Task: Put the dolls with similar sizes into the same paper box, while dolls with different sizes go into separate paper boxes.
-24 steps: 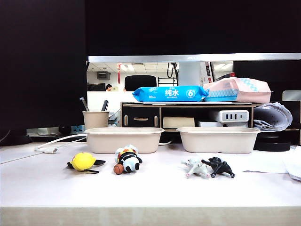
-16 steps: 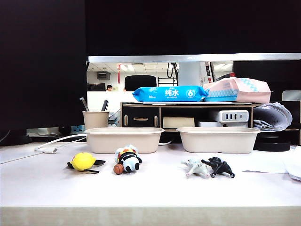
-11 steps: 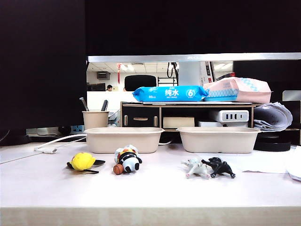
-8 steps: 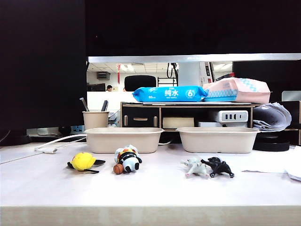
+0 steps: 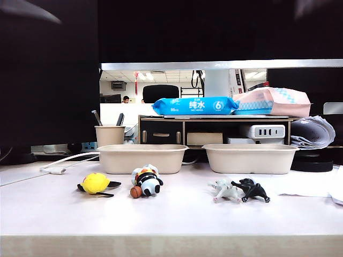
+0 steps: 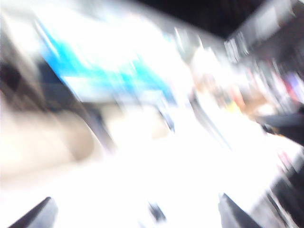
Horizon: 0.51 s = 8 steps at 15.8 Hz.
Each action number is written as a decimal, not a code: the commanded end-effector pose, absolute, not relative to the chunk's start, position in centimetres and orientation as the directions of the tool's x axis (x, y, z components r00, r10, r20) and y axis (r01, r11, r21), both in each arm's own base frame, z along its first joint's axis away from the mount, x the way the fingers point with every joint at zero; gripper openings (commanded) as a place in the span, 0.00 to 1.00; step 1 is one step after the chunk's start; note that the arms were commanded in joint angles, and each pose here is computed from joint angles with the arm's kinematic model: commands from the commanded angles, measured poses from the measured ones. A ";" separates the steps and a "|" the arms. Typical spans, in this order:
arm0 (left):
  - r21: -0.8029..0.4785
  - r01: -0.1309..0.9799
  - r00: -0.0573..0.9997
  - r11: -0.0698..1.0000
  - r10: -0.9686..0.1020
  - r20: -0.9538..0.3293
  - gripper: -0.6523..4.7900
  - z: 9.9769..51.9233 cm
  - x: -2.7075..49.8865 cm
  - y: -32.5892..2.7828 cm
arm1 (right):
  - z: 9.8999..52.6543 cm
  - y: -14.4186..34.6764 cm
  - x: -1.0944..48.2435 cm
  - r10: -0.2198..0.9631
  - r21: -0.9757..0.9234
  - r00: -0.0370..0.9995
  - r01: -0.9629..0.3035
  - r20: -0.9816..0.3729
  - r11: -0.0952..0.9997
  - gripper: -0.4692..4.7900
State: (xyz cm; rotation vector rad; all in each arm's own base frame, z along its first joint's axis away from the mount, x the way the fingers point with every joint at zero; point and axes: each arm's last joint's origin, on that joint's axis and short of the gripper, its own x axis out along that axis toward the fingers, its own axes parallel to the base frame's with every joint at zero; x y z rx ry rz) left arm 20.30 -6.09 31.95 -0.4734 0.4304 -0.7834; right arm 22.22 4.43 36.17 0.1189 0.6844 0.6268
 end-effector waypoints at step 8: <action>-0.579 0.579 0.328 0.574 -0.814 -0.479 1.00 24.9 21.7 -15.7 | 24.0 12.5 26.3 0.525 0.427 0.077 -0.487 -0.848 0.761 0.81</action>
